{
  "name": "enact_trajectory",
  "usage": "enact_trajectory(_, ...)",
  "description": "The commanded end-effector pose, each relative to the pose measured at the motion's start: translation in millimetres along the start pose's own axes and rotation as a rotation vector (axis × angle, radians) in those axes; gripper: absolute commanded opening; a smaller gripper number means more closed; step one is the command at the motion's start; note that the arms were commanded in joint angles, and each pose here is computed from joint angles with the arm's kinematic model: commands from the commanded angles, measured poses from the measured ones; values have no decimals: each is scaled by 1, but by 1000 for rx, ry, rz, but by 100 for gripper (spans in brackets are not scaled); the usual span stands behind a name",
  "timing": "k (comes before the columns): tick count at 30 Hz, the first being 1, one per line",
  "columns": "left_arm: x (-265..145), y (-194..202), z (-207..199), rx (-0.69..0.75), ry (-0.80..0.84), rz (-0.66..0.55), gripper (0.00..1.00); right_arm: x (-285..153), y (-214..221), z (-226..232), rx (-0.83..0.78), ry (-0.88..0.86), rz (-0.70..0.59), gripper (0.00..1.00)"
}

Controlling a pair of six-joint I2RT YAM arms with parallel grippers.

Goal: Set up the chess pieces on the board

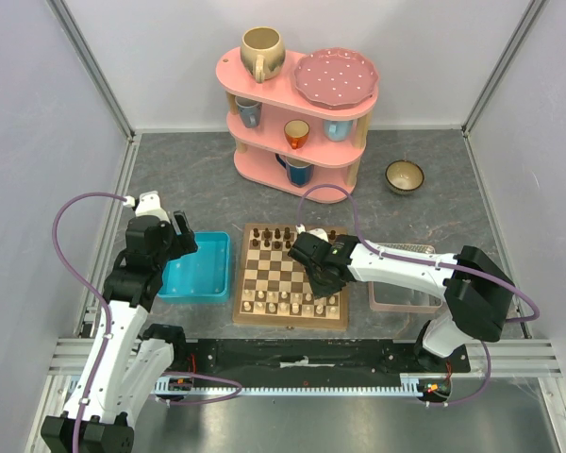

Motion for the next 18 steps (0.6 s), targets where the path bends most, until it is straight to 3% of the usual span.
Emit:
enact_trajectory(1,-5,-16,-1,-24,10,-70,83,-9,-9,9,24,-29,-56,31)
enact_trajectory(11,-6,-16,-2,-23,17,-73,83,-27,-26,10,62,-47,-146,41)
enact_trajectory(18,-9,-19,-3,-17,50,-106,88,-66,-52,-5,120,-35,-300,45)
Point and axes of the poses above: each gripper's point midway between its finger pads, its own x axis out along the fingers, its own z axis along the line the jaws close on, y = z × x, the point moved 9 cm from there along -x, back along the fingers, and after that the axes turned 6 degrees about x, right-handed, at the moved point
